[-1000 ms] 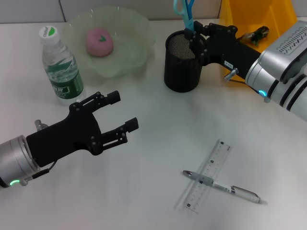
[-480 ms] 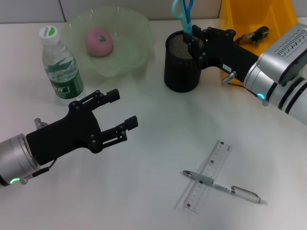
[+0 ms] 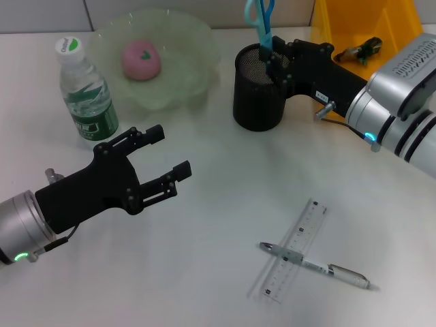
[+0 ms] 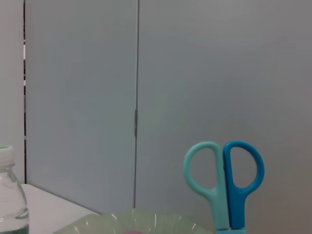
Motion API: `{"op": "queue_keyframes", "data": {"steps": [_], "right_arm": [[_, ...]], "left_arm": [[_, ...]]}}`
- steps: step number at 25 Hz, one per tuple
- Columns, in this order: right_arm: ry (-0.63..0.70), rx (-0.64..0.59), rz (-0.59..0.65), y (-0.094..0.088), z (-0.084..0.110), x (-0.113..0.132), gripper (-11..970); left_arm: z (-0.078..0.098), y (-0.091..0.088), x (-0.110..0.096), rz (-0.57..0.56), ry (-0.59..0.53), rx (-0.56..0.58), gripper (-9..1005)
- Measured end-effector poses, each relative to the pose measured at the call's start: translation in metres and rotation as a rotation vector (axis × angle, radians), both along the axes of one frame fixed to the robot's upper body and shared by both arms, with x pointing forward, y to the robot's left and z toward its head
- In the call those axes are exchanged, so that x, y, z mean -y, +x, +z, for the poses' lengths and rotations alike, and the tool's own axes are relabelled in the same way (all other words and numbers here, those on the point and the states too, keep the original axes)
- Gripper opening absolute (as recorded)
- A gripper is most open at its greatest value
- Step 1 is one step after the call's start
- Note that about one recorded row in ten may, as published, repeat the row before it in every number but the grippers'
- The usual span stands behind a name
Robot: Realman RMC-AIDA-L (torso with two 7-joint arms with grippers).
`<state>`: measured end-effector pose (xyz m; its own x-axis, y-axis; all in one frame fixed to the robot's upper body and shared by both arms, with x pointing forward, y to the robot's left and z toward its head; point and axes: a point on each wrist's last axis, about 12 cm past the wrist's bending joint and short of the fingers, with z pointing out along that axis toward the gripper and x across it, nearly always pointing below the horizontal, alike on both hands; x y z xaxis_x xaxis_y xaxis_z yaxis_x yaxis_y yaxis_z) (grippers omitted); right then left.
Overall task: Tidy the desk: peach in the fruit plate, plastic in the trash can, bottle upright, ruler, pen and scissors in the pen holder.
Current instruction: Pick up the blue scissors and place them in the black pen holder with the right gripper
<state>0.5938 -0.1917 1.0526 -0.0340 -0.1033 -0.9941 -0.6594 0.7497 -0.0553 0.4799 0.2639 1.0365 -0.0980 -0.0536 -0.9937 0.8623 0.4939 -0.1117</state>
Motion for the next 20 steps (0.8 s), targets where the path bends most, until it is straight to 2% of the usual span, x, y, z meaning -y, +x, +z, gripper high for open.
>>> {"op": "queue_keyframes", "data": {"steps": [14,20], "right_arm": [[0.003,-0.008,0.0,-0.0012,-0.0012,0.0001,205],[0.0,-0.011,-0.003,-0.001,-0.0017,0.0004,314]], "left_arm": [[0.0009,-0.0002,-0.0002,-0.005,-0.004,0.004,798],[0.0022,0.0013,-0.0017,-0.005,0.002,0.011,798]]}}
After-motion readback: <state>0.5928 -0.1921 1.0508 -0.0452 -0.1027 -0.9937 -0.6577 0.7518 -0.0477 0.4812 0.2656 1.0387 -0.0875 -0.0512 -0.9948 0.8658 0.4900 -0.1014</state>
